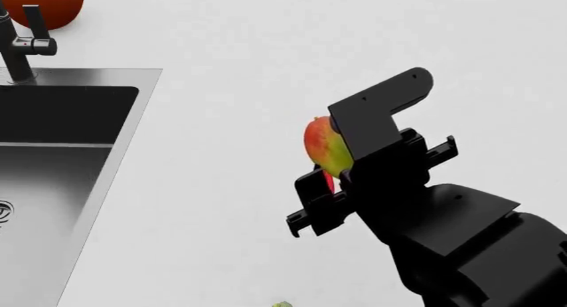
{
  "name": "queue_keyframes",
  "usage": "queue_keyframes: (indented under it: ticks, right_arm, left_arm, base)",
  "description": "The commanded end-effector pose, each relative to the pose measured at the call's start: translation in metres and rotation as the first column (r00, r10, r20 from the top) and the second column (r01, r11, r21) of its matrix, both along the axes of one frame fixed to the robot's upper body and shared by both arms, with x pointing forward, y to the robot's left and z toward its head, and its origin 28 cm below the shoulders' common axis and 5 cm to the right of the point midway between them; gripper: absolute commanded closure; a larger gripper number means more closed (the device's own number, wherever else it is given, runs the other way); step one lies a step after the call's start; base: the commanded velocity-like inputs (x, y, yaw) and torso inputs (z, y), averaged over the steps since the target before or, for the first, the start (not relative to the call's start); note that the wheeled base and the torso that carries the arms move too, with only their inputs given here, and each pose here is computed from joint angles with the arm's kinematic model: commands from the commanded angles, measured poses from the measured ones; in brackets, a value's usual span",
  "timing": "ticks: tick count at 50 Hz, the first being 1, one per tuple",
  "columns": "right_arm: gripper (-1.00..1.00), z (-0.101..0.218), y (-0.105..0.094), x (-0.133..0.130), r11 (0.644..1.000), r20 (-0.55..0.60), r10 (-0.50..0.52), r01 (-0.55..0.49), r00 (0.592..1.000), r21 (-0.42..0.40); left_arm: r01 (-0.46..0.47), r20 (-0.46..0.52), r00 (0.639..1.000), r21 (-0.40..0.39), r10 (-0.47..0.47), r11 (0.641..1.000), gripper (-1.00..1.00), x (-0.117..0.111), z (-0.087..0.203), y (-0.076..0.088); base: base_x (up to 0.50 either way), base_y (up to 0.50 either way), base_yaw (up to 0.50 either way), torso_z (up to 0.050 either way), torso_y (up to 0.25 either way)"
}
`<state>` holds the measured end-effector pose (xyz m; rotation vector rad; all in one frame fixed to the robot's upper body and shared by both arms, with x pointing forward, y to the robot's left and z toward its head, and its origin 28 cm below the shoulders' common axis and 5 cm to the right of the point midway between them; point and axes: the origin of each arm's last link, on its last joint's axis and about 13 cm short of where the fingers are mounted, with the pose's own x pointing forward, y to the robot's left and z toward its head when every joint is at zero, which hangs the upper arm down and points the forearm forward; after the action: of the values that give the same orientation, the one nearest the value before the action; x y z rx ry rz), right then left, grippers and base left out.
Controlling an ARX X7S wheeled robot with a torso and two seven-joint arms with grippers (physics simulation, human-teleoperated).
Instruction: There is a mixed pile of frozen fruits and vegetables on the counter. Locate all the frozen vegetables and place the items in a bowl on the counter. Take all the frozen fruits and defrost them in a running sink.
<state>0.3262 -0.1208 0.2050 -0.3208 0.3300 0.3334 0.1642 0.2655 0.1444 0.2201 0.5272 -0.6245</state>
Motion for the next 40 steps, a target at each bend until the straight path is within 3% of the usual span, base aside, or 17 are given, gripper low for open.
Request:
queue_keyframes:
  ticks: [1,11,18,24,31,37,40]
  right_arm:
    - [1.0,-0.001,0.0,0.002,1.0,0.003,0.011,-0.011,1.0,-0.013]
    - [1.0,-0.001,0.0,0.001,1.0,0.003,0.013,-0.013,1.0,-0.011]
    - [1.0,-0.002,0.0,0.0,1.0,0.004,0.013,-0.013,1.0,-0.011]
    - [1.0,-0.002,0.001,-0.002,1.0,0.009,0.019,-0.019,1.0,-0.016]
    - [1.0,-0.002,0.0,-0.003,1.0,0.012,0.025,-0.025,1.0,-0.015]
    - [1.0,-0.004,0.0,-0.005,1.0,0.009,0.025,-0.025,1.0,-0.012]
    - [1.0,-0.003,0.0,-0.006,1.0,0.009,0.02,-0.019,1.0,-0.002]
  left_arm:
    - [-0.022,-0.006,1.0,0.012,0.022,1.0,1.0,0.003,-0.01,0.0]
    - [-0.038,0.025,0.999,-0.015,0.039,0.999,1.0,0.004,-0.003,0.001]
    - [-0.082,0.139,0.986,-0.092,0.094,0.992,1.0,0.002,0.027,0.004]
    - [-0.134,0.27,0.944,-0.216,0.191,0.967,1.0,0.001,0.057,0.007]
    - [-0.146,0.376,0.89,-0.304,0.259,0.942,1.0,-0.005,0.082,0.008]
    - [-0.158,0.41,0.861,-0.348,0.301,0.924,1.0,-0.007,0.093,0.009]
    - [-0.248,0.392,0.839,-0.343,0.378,0.906,1.0,-0.001,0.091,0.012]
  base:
    - [0.01,0.0,0.0,0.0,0.0]
    - [0.0,0.0,0.0,0.0,0.0]
    - [0.0,0.0,0.0,0.0,0.0]
    - [0.0,0.0,0.0,0.0,0.0]
    - [0.0,0.0,0.0,0.0,0.0]
    - [0.0,0.0,0.0,0.0,0.0]
    - [0.0,0.0,0.0,0.0,0.0]
